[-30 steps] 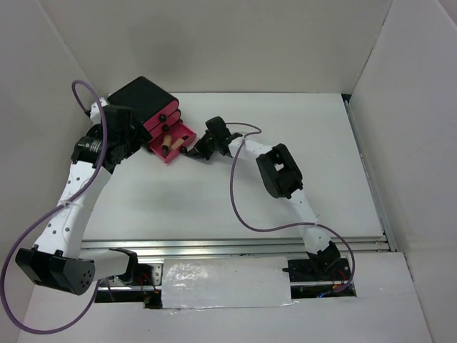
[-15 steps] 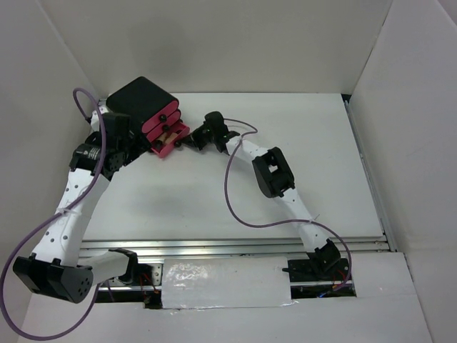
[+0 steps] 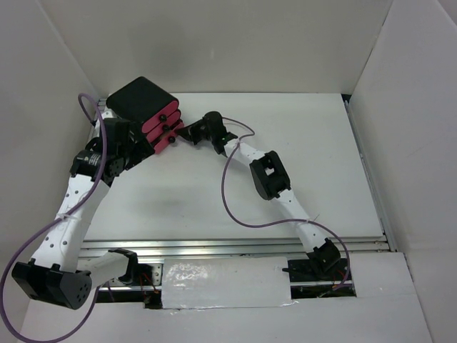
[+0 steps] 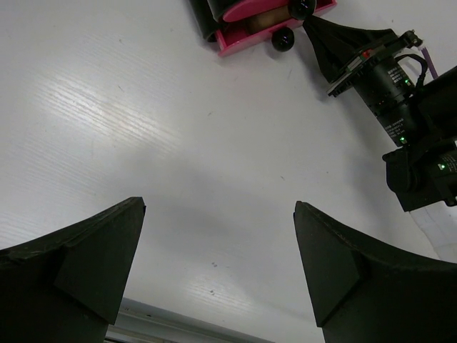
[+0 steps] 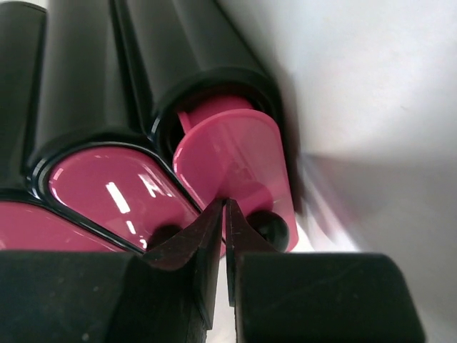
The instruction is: Organize the makeup
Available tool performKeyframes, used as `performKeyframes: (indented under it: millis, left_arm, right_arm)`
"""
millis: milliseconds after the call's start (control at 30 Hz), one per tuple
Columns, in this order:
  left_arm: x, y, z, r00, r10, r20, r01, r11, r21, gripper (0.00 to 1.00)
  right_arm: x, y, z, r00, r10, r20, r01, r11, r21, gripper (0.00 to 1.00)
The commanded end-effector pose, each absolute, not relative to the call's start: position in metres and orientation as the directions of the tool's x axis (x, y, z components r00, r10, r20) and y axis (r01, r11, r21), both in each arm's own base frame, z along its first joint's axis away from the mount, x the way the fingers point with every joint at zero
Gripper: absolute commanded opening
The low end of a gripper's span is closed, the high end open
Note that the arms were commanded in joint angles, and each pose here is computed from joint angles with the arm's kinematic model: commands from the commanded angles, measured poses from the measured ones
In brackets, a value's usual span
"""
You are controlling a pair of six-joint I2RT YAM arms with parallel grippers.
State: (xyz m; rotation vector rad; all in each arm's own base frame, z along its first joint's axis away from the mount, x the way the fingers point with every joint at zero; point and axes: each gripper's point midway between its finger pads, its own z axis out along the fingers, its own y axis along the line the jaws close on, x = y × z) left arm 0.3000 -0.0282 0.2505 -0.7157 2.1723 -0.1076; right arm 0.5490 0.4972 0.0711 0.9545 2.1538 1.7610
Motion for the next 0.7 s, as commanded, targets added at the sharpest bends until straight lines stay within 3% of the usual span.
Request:
performKeyframes:
  millis: [0, 433, 633, 667]
  left_arm:
    - [0.302, -0.029, 0.261, -0.474, -0.521, -0.710, -0.427, 0.841, -0.332, 0.99]
    - [0.292, -0.021, 0.262, -0.475, -0.523, -0.708, -0.467, 0.831, -0.301, 0.99]
    - [0.293, -0.019, 0.266, -0.475, -0.512, -0.716, -0.465, 0.836, -0.291, 0.99]
    - [0.293, -0.019, 0.268, -0.471, -0.512, -0.718, -0.462, 0.837, -0.293, 0.99]
  right_arm:
    - [0.557, 0.507, 0.092, -0.750, 0.603, 0.272, 0.328, -0.019, 0.945, 0.13]
    - [0.555, 0.531, 0.100, -0.670, 0.647, 0.365, 0.361, -0.146, 0.921, 0.15]
    - [0.552, 0.523, 0.095, -0.657, 0.668, 0.350, 0.352, -0.139, 0.926, 0.15]
    - [0.552, 0.519, 0.116, -0.659, 0.671, 0.341, 0.329, -0.151, 0.932, 0.15]
